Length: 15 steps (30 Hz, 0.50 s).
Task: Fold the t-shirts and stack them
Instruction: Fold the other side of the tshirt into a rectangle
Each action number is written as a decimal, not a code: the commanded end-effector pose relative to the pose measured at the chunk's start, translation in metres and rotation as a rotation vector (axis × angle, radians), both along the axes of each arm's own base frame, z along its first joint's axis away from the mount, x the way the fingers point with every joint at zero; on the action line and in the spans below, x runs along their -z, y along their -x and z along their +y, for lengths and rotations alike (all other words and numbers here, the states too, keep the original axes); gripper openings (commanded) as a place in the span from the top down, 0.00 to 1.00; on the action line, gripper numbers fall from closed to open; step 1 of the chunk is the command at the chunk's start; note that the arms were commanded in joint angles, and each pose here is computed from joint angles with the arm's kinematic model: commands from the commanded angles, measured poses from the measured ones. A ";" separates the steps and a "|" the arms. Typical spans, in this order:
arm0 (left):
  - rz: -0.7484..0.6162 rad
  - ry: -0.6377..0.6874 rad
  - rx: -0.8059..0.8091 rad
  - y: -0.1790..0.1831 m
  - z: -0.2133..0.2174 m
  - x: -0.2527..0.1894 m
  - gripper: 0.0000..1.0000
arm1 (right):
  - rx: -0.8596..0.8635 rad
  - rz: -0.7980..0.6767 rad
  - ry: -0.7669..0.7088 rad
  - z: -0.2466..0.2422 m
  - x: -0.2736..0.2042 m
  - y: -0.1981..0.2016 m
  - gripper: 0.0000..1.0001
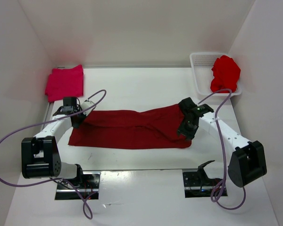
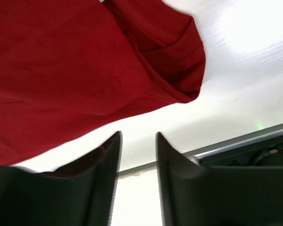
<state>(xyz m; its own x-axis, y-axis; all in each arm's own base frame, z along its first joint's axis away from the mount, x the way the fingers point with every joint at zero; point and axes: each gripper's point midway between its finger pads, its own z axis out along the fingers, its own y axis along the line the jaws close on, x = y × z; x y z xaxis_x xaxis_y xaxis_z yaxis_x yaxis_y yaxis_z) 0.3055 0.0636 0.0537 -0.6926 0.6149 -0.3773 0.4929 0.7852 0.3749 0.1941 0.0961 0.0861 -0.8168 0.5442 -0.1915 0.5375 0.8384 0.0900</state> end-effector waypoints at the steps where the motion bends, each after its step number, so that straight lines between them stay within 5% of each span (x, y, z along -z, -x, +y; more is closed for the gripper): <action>1: -0.083 -0.022 -0.001 -0.018 0.003 -0.019 0.67 | -0.013 0.026 0.023 -0.002 0.001 0.008 0.52; 3: -0.120 -0.017 -0.003 -0.027 0.001 -0.027 0.67 | -0.013 0.018 0.019 -0.001 -0.001 0.005 0.43; 10: -0.218 0.028 0.002 -0.062 -0.008 -0.052 0.67 | -0.114 -0.179 -0.039 0.027 -0.041 -0.024 0.42; 15: -0.295 -0.015 0.016 -0.093 -0.012 -0.068 0.67 | -0.139 -0.171 -0.037 0.041 -0.033 -0.036 0.42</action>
<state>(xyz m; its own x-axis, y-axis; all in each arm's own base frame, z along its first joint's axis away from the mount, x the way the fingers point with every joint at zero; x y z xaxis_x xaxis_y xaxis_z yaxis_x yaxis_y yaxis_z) 0.3713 0.0532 0.1016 -0.5912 0.6302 -0.5033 0.4236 0.7736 0.4712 0.2101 0.1292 0.1126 -0.8569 0.4407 -0.2674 0.4069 0.8968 0.1739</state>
